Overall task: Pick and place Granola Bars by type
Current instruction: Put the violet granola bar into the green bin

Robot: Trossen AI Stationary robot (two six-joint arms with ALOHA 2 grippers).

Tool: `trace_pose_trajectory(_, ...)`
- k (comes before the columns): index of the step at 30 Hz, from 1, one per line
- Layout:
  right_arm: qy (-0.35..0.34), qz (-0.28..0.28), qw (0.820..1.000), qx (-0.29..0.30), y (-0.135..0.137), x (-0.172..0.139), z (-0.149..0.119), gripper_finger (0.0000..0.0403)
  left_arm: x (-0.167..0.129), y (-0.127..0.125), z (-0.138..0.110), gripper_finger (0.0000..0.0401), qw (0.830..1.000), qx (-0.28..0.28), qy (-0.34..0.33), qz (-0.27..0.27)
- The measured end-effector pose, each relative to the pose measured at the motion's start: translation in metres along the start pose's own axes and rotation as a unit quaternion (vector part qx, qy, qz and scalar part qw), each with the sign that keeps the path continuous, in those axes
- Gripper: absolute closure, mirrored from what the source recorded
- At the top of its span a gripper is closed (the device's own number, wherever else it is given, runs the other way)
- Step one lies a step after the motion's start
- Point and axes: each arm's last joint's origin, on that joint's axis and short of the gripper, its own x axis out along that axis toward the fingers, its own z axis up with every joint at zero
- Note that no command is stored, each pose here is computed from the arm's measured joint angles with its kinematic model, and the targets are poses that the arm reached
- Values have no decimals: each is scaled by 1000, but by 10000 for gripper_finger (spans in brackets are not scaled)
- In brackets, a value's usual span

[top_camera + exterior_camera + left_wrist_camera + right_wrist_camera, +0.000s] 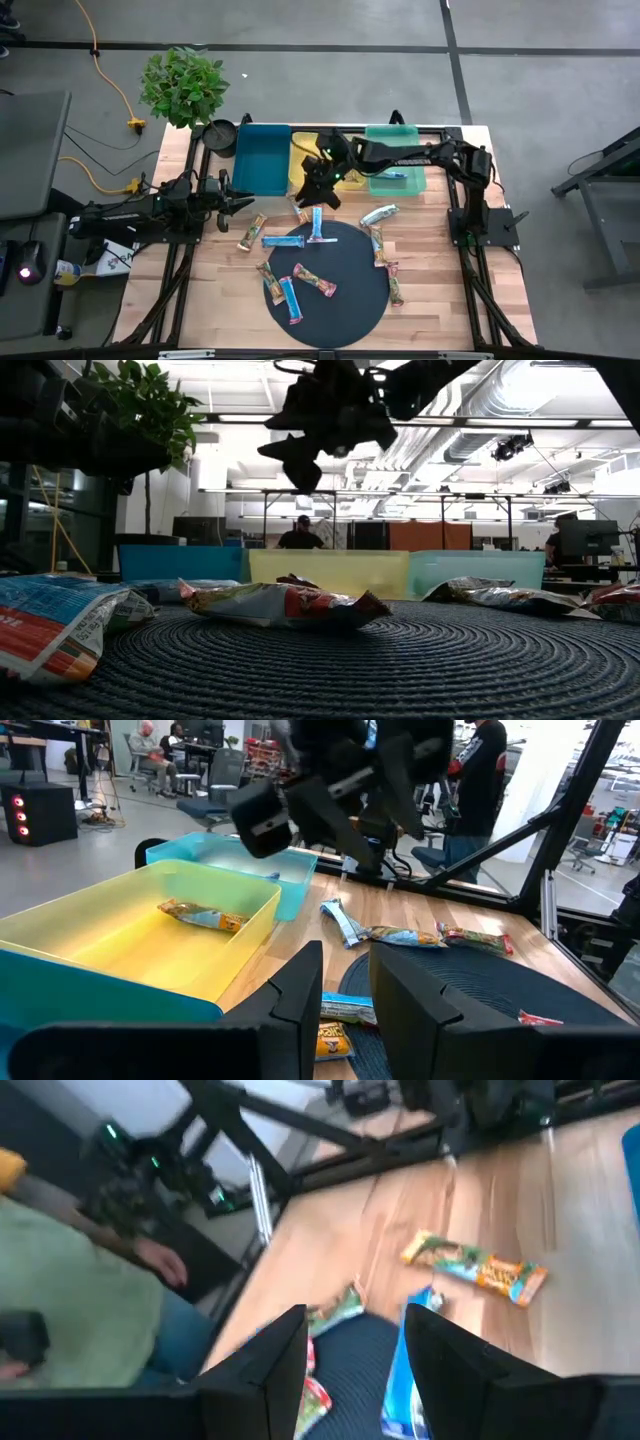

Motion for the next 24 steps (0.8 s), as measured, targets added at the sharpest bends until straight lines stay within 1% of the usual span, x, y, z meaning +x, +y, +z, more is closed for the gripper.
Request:
trace_pose_trajectory(4,80,-58,995,-21,18,-3,-14,249,0,0,0,319,1000,0,0,0)
trace_pose_trajectory(6,135,-104,985,-37,28,-8,-21,249,0,0,0,319,1000,0,0,0)
trace_pose_trajectory(8,190,-156,968,-46,38,-15,-28,249,0,0,0,319,1000,0,0,0)
trace_pose_trajectory(10,241,-216,946,-34,45,-21,-35,249,0,0,0,319,1000,0,0,0)
trace_pose_trajectory(11,261,-249,933,-14,48,-24,-39,249,0,0,0,319,1000,0,0,0)
trace_pose_trajectory(13,287,-326,899,60,52,-31,-46,249,0,0,0,319,1000,0,0,0)
trace_pose_trajectory(15,293,-404,852,156,54,-38,-53,249,0,0,0,319,1000,0,0,0)
trace_pose_trajectory(16,293,-429,831,199,55,-41,-57,249,0,0,0,319,1000,0,0,0)
trace_pose_trajectory(17,299,-442,814,230,57,-44,-60,249,0,0,0,319,1000,0,0,0)
trace_pose_trajectory(18,309,-448,800,252,58,-47,-63,249,0,0,0,319,1000,0,0,0)
trace_pose_trajectory(19,318,-452,791,262,60,-48,-65,249,0,0,0,319,1000,0,0,0)
trace_pose_trajectory(21,331,-454,784,264,62,-47,-70,249,0,0,0,319,1000,0,0,0)
trace_pose_trajectory(22,341,-450,785,256,63,-47,-73,249,0,0,0,319,1000,0,0,0)
trace_pose_trajectory(24,377,-417,799,214,66,-42,-80,249,0,0,0,319,1000,0,0,0)
